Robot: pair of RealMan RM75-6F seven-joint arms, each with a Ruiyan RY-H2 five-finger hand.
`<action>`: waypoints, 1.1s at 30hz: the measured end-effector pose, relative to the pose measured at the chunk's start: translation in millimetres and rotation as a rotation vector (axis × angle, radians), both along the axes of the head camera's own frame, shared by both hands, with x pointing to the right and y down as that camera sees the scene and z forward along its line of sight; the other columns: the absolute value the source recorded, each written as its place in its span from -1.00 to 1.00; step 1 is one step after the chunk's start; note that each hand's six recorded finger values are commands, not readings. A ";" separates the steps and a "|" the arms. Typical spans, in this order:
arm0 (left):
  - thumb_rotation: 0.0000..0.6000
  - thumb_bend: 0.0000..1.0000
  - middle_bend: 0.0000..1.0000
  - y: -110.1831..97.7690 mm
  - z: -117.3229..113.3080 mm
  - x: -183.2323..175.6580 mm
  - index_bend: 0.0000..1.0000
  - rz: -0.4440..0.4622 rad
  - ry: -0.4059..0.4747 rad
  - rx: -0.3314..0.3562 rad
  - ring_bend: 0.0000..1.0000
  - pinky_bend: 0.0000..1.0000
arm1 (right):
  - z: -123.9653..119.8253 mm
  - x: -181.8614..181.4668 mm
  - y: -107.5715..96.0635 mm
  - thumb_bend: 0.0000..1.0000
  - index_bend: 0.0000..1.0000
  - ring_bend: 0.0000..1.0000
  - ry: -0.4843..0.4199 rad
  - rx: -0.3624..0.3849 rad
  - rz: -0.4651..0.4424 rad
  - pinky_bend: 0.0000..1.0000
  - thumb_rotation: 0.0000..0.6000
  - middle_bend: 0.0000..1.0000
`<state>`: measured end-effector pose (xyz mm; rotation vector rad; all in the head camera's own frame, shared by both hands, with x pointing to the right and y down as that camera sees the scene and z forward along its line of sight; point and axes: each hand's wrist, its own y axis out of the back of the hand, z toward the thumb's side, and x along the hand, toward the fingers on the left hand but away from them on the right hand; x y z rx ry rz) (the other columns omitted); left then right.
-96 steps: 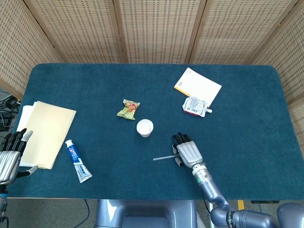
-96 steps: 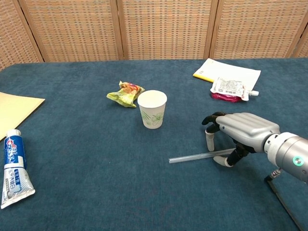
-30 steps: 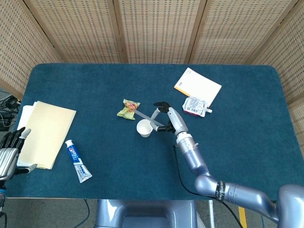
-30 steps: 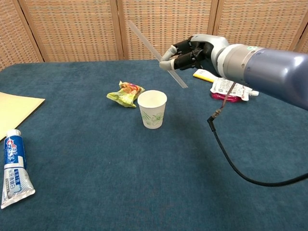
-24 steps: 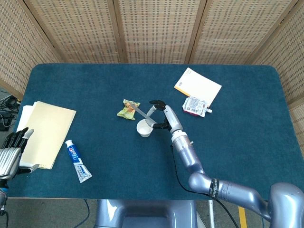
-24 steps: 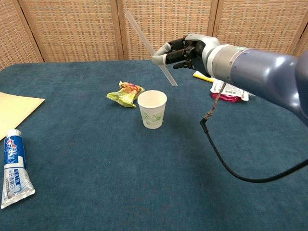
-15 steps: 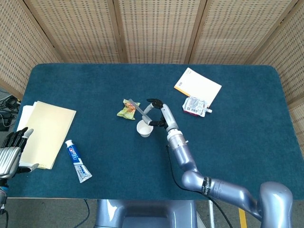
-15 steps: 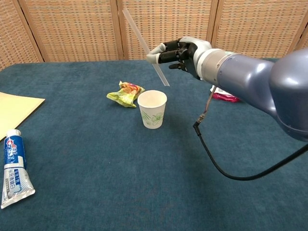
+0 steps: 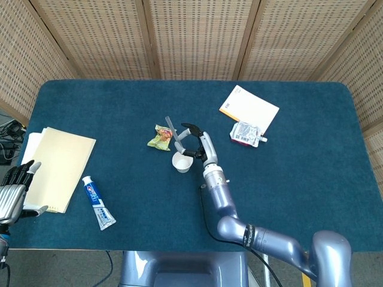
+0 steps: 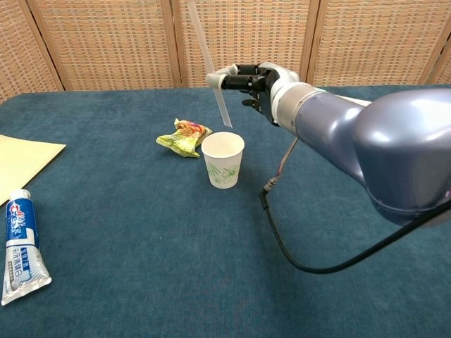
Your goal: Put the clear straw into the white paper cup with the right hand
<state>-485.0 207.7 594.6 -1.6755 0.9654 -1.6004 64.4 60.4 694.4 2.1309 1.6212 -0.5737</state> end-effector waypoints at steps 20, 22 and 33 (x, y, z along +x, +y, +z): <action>1.00 -1.00 -1.00 -0.1 0.9 3.7 -1.00 0.010 0.001 -0.002 -1.00 -1.00 | 14.2 -7.6 15.8 0.07 0.20 -0.96 -0.019 -0.029 -0.005 -0.94 1.00 -0.48; 1.00 -1.00 -1.00 -0.1 0.8 3.9 -1.00 0.009 0.003 -0.002 -1.00 -1.00 | 16.1 -8.5 17.2 0.07 0.20 -0.97 -0.021 -0.034 -0.009 -0.94 1.00 -0.49; 1.00 -1.00 -1.00 0.0 3.5 5.0 -1.00 0.014 0.003 -0.011 -1.00 -1.00 | 24.0 -10.3 20.2 0.07 0.18 -1.00 -0.026 -0.046 -0.013 -0.99 1.00 -0.52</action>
